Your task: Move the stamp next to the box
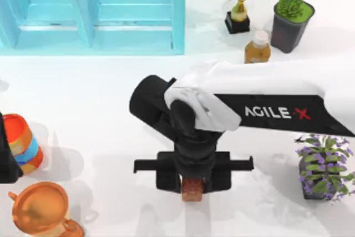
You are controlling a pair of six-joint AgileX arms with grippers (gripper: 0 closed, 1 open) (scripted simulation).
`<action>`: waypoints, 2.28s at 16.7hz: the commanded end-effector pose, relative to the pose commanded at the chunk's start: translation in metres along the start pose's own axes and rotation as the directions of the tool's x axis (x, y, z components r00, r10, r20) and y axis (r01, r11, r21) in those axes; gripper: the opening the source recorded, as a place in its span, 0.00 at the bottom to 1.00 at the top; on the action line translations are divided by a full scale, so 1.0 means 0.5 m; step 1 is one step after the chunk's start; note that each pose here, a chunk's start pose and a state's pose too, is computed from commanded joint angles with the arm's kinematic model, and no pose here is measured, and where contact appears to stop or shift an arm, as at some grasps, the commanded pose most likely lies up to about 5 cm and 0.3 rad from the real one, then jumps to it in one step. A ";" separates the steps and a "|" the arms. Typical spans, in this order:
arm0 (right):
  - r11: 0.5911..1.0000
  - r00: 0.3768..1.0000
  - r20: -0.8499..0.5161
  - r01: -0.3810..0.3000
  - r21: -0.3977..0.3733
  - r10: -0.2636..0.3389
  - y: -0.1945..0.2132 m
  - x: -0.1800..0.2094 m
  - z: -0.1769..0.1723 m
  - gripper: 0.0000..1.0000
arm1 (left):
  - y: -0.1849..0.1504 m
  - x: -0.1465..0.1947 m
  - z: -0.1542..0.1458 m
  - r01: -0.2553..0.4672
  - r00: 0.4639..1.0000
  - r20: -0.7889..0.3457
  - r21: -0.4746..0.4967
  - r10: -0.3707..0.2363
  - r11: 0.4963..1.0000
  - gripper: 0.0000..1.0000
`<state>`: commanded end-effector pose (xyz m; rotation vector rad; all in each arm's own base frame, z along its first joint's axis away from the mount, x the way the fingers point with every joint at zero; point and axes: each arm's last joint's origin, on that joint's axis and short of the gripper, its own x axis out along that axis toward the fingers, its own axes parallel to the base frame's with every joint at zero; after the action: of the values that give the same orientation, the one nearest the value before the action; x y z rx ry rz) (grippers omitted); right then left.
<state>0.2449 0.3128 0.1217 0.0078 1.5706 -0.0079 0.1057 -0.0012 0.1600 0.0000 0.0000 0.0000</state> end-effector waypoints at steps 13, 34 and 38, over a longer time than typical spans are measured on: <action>1.000 1.000 0.003 -0.004 0.002 0.004 0.000 -0.013 0.002 0.00 | 0.000 0.000 0.000 0.000 1.000 0.000 0.000 0.000 1.000 1.00; 1.000 1.000 0.004 -0.002 -0.002 0.002 -0.303 -0.217 0.253 0.00 | 0.000 0.000 0.000 0.000 1.000 0.000 0.000 0.000 1.000 1.00; 1.000 1.000 -0.002 0.002 0.000 -0.002 -0.491 -0.265 0.306 0.00 | 0.000 0.000 0.000 0.000 1.000 0.000 0.000 0.000 1.000 1.00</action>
<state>0.3957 0.0656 0.2540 0.0060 1.5730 -0.0093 0.1057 -0.0012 0.1600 0.0000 0.0000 0.0000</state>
